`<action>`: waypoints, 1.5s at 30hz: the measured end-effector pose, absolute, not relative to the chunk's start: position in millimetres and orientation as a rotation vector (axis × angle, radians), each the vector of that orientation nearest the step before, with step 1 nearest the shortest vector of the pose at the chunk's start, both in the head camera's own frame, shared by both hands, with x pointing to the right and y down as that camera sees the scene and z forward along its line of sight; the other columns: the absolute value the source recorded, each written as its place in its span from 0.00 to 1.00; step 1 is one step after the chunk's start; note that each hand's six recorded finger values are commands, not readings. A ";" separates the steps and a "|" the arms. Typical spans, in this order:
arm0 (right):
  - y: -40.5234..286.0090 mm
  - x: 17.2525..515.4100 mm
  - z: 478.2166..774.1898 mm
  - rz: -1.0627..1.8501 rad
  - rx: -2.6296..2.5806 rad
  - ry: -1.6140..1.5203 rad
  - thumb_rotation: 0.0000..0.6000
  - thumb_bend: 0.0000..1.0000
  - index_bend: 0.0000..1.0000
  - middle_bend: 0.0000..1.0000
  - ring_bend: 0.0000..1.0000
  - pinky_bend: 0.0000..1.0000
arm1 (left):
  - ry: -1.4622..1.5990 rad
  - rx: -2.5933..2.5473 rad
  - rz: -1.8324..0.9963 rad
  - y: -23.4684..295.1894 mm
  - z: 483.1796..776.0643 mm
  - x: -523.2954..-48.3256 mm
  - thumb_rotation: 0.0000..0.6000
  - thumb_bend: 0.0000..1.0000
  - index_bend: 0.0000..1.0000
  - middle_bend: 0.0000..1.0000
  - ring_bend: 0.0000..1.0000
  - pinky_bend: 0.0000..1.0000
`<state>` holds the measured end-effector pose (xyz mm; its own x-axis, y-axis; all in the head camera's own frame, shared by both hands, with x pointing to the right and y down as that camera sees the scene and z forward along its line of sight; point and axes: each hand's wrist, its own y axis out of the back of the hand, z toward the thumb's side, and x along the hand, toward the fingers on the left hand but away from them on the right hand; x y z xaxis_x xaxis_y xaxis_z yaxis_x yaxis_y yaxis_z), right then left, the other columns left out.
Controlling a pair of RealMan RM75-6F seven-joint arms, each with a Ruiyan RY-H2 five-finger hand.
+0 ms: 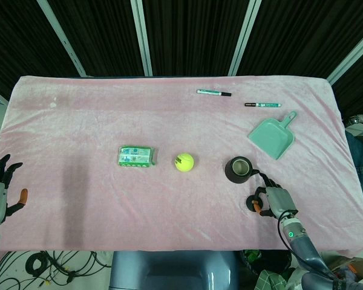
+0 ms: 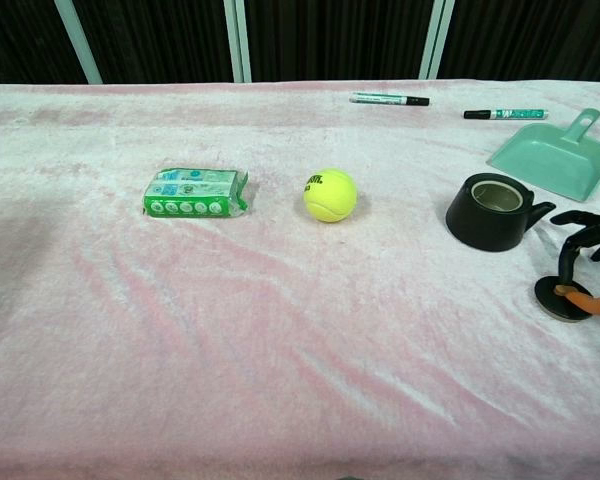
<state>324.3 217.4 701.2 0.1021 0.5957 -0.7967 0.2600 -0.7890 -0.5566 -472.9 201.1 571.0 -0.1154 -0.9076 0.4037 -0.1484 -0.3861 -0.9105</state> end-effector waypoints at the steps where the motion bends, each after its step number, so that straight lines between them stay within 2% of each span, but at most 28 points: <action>1: 217.5 324.3 701.0 1.739 -2.107 -0.849 1.00 0.37 0.61 0.00 0.09 0.17 | 1.190 -1.533 -1.561 201.1 571.0 -473.0 1.00 0.44 0.17 0.00 0.00 0.00; 45: 216.1 320.6 695.1 1.654 -2.125 -0.931 1.00 0.38 0.64 0.00 0.09 0.17 | 1.192 -1.532 -1.561 201.2 570.7 -472.7 1.00 0.44 0.17 0.00 0.00 0.00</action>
<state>320.6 216.1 695.1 0.1311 0.6442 -0.7535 0.3097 -0.7486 -0.5862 -472.7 201.2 570.7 -0.1164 -0.9079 0.4026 -0.1489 -0.3848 -0.9109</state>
